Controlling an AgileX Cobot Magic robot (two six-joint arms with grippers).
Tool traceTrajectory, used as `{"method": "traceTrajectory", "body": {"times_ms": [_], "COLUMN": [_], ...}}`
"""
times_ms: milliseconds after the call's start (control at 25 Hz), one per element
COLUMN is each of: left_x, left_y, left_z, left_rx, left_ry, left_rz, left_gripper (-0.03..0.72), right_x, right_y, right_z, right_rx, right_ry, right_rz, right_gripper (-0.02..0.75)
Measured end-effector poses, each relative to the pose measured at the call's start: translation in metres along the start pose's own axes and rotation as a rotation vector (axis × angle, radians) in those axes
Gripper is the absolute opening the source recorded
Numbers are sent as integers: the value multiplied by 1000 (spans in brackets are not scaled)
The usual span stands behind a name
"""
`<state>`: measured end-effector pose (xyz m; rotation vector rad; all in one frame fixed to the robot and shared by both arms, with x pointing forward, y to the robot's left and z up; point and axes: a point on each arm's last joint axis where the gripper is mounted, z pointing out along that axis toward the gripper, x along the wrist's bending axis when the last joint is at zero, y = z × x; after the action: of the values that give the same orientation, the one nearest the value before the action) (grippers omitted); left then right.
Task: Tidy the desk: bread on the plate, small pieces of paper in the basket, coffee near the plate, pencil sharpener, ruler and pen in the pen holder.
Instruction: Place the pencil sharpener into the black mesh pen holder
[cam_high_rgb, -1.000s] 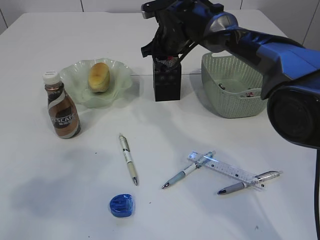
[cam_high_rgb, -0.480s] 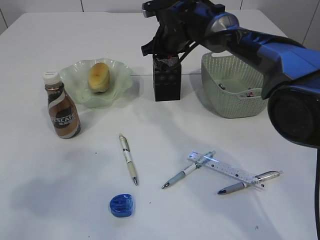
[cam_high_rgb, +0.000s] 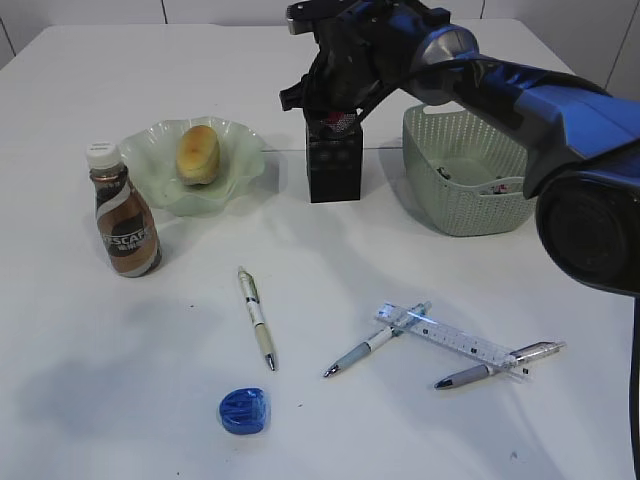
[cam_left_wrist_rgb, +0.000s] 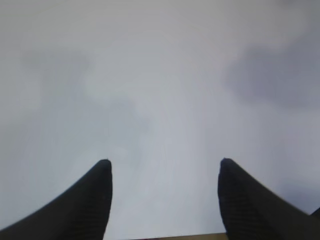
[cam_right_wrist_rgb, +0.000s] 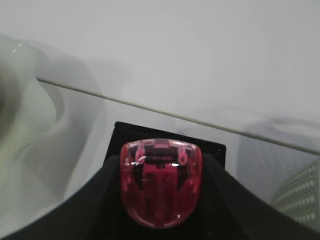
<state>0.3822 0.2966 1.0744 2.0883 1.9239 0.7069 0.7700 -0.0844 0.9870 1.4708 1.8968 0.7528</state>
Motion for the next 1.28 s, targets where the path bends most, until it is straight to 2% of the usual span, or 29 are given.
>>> {"method": "traceTrajectory", "body": {"times_ms": [120, 600, 1040, 1280], "left_x": [0, 0, 1, 1], "left_y": [0, -1, -4, -8], "left_z": [0, 0, 0, 0], "left_rx": [4, 8, 40, 85], "left_ry": [1, 1, 8, 16], "left_rz": [0, 0, 0, 0], "left_gripper": [467, 467, 467, 467], "right_x": [0, -3, -22, -32], "right_y": [0, -1, 31, 35], "right_z": [0, -6, -75, -118], "right_rx": [2, 52, 104, 203], "right_ry": [-1, -20, -64, -66], "right_rz": [18, 28, 77, 72], "right_gripper": [430, 441, 441, 441]}}
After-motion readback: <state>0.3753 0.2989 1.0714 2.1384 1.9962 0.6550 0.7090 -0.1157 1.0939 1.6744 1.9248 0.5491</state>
